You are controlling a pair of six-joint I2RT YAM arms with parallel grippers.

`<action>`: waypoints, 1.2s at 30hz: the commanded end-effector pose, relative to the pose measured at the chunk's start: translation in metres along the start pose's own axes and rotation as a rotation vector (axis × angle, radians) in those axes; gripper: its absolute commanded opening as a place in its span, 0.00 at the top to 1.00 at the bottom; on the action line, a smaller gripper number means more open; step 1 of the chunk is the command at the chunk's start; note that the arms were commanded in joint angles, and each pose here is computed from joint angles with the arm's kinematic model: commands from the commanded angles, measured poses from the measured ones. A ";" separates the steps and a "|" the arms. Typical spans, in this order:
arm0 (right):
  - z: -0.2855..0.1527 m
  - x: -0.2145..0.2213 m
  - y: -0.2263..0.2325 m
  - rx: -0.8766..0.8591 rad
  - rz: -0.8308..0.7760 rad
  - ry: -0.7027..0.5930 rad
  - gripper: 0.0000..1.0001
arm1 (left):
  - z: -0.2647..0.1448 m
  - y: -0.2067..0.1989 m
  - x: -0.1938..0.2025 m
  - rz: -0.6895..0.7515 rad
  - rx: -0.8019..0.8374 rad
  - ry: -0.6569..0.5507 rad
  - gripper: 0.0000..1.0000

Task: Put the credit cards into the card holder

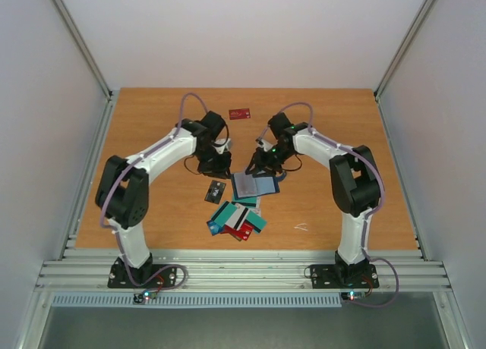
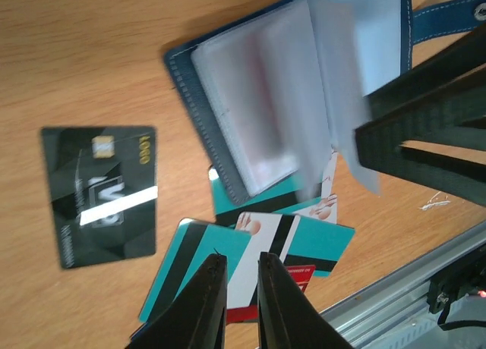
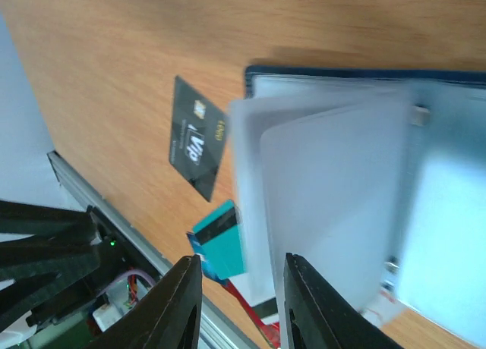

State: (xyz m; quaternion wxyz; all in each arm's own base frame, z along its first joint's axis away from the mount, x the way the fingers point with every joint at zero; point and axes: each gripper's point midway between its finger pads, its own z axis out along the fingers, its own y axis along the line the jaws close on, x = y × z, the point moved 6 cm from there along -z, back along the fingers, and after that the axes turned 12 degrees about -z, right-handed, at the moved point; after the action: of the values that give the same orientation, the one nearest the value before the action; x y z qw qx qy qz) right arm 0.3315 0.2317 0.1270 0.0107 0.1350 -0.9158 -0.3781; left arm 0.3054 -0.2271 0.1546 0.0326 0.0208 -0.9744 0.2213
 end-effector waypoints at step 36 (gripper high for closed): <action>-0.034 0.179 0.060 0.208 0.189 -0.103 0.62 | -0.026 0.065 0.147 -0.065 0.028 -0.093 0.00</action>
State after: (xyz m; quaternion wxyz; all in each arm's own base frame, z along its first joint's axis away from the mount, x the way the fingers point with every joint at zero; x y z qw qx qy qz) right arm 0.1627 0.2121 0.1751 -0.0101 0.0906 -0.9465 -0.3096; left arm 0.1601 -0.1555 0.1584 -0.0014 0.0805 -0.9662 0.2450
